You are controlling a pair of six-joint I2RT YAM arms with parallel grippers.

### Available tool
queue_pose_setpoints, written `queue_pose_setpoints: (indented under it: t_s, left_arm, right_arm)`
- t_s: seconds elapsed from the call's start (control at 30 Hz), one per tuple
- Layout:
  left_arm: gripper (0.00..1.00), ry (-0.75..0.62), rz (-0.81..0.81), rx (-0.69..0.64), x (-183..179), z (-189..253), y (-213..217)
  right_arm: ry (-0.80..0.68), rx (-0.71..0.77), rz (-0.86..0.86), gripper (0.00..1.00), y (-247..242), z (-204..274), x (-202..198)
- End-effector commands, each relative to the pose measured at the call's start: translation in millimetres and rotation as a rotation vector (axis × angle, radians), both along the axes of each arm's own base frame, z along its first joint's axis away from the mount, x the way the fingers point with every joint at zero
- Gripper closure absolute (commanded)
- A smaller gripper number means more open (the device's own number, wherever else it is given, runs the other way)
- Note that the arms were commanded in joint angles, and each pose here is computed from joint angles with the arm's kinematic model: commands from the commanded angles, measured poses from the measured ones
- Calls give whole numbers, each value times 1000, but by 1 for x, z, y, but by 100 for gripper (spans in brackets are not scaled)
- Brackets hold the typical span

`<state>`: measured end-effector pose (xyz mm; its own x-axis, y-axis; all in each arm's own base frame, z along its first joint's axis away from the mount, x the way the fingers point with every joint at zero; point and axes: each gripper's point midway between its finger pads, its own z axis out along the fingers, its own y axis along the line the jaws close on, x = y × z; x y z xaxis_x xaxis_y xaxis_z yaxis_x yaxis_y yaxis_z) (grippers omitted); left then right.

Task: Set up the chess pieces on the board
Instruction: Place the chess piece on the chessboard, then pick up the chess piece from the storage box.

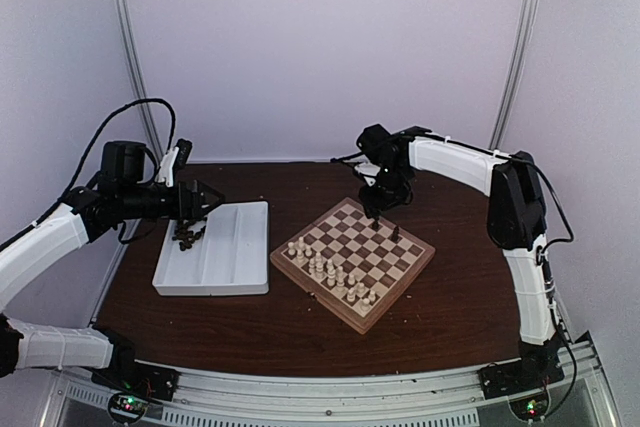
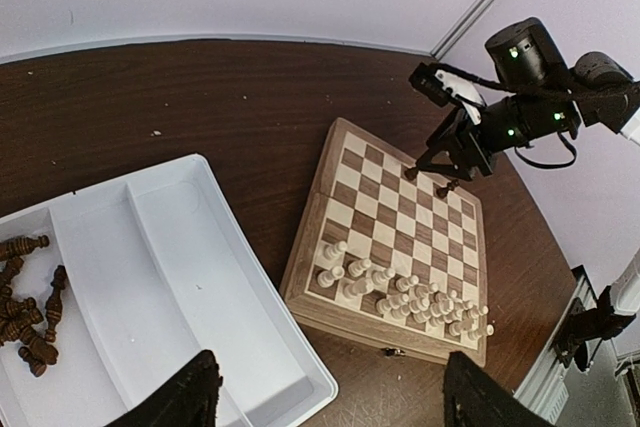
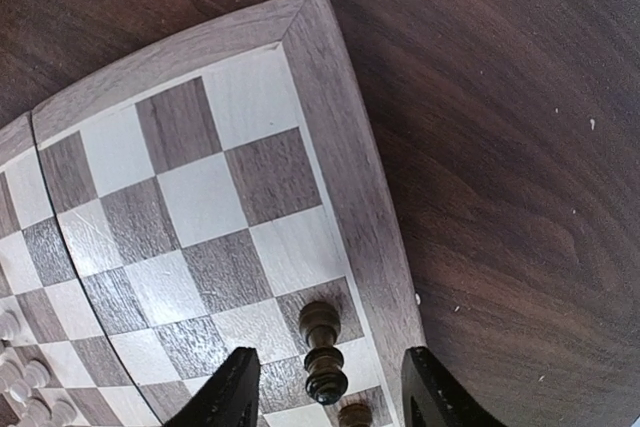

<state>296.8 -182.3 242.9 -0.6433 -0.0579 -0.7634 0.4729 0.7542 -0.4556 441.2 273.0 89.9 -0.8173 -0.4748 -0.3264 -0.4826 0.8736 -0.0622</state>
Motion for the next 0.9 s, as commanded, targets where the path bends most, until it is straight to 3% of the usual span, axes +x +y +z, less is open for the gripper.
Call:
queue_pose_setpoints:
  t_s: [0.0, 0.17, 0.53, 0.7, 0.87]
  left_arm:
    - [23, -36, 5, 7, 5, 12, 0]
    - [23, 17, 73, 81, 9, 0, 13]
    - [27, 219, 302, 305, 27, -58, 54]
    - [37, 267, 382, 495, 32, -76, 83]
    - [43, 302, 404, 544, 37, -88, 94]
  right_arm:
    - [-101, 38, -21, 42, -6, 34, 7]
    - [-203, 122, -10, 37, -6, 67, 1]
    - [-311, 252, -3, 43, -22, 101, -39]
    - [-381, 320, -1, 43, -30, 114, -56]
    - [-443, 351, 6, 43, -37, 113, -66]
